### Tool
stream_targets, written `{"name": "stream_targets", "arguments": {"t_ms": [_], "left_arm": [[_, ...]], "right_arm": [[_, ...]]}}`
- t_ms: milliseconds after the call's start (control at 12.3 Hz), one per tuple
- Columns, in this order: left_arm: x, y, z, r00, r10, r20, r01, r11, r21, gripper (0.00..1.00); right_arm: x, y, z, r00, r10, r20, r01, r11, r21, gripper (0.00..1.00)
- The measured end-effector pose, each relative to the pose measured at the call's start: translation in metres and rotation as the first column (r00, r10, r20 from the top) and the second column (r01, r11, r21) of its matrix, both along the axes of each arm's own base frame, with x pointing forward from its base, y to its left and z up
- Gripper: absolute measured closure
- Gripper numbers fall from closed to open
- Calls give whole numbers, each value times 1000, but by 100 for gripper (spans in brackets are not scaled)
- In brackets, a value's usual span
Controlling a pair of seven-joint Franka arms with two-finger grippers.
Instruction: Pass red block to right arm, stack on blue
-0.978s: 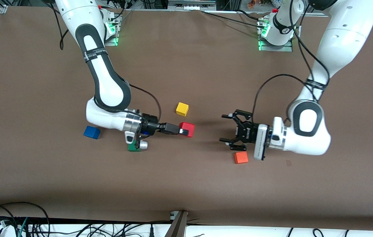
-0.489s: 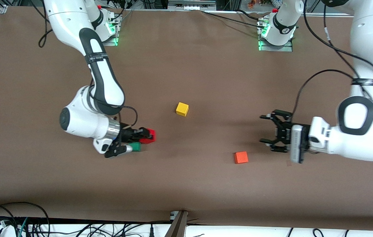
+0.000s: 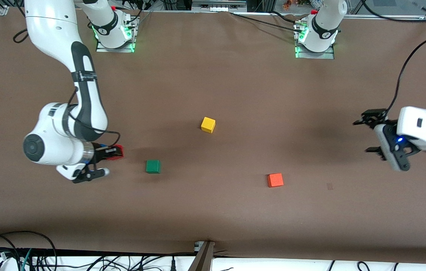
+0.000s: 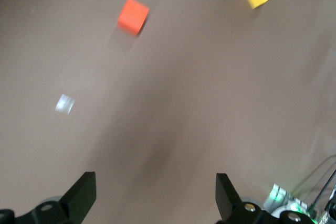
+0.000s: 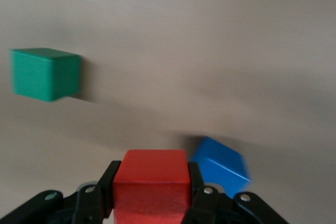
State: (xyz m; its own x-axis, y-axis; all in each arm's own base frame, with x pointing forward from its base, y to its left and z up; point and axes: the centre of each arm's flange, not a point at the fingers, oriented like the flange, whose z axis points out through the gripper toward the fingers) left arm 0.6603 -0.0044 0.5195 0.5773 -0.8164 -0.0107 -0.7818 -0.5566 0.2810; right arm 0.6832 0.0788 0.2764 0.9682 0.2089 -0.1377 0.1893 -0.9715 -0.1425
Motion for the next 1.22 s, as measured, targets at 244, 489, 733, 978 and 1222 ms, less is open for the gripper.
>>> {"name": "stream_targets", "arguments": {"t_ms": [244, 489, 733, 978, 1222], "left_arm": [[-16, 10, 29, 997, 81, 12, -82, 984, 157, 0], [-17, 14, 31, 993, 114, 14, -114, 974, 194, 0], [-25, 35, 44, 982, 191, -4, -186, 959, 212, 0], [-35, 47, 77, 975, 218, 38, -221, 956, 193, 0], [-50, 38, 108, 972, 227, 68, -236, 957, 169, 0]], "right_arm": [[-7, -39, -1, 998, -61, -8, 60, 996, -69, 44], [-16, -38, -6, 994, -109, 14, 110, 986, -124, 44], [-23, -17, -5, 987, -152, 50, 158, 973, -168, 44], [-24, -20, -10, 981, -172, 91, 186, 966, -182, 44], [-31, -26, -22, 978, -178, 112, 197, 961, -193, 44]]}}
